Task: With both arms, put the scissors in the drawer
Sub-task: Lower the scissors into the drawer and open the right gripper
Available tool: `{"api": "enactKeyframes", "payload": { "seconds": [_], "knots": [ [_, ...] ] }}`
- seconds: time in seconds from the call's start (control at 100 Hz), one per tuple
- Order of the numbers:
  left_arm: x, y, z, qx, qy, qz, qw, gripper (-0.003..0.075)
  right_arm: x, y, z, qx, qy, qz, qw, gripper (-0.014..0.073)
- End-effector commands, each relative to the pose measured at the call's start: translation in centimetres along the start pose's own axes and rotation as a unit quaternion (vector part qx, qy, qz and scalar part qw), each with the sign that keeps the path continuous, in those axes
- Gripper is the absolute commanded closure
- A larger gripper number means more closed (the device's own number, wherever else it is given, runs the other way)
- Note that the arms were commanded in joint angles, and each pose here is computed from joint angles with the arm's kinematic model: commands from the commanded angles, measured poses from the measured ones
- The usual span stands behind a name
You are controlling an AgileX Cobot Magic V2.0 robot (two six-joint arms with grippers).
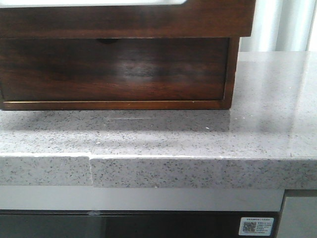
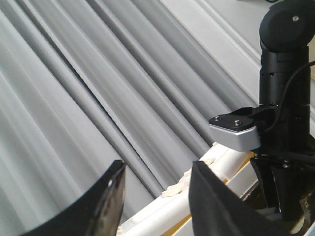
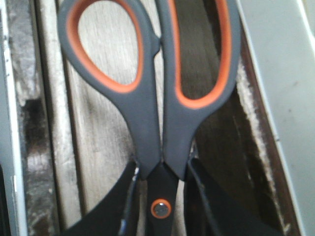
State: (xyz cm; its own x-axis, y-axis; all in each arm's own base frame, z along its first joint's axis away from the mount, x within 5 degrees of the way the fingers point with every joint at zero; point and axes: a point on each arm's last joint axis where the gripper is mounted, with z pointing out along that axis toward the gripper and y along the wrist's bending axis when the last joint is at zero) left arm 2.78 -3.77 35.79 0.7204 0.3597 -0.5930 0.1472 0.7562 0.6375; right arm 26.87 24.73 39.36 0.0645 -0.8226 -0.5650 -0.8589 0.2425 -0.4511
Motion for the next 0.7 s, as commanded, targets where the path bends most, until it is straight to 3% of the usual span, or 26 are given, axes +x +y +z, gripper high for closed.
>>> {"api": "enactKeyframes", "payload": {
  "seconds": [0.0,0.1,0.42,0.5,0.64,0.69],
  "knots": [
    [-0.8,0.5,0.3,-0.006,-0.021,-0.022,1.0,0.0438,-1.0,-0.8,-2.2,0.038,-0.037,-0.007,0.999,0.0382],
    [-0.8,0.5,0.3,-0.006,-0.021,-0.022,1.0,0.0438,-1.0,-0.9,-2.2,0.039,-0.038,-0.007,0.998,0.0286],
    [-0.8,0.5,0.3,-0.006,-0.021,-0.022,1.0,0.0438,-1.0,-0.7,-2.4,0.034,-0.036,-0.004,0.999,0.0291],
    [-0.8,0.5,0.3,-0.006,-0.021,-0.022,1.0,0.0438,-1.1,-0.7,-3.1,0.035,-0.043,0.016,0.998,0.0364],
    [-0.8,0.6,0.2,-0.006,-0.022,-0.022,1.0,0.0438,-1.3,-0.8,-5.4,0.052,-0.064,0.023,0.996,0.0636],
    [-0.9,0.6,0.1,-0.008,-0.022,-0.021,0.999,0.0438,-1.3,-0.8,-6.4,0.059,-0.074,0.032,0.995,0.0671]
  ]
}}
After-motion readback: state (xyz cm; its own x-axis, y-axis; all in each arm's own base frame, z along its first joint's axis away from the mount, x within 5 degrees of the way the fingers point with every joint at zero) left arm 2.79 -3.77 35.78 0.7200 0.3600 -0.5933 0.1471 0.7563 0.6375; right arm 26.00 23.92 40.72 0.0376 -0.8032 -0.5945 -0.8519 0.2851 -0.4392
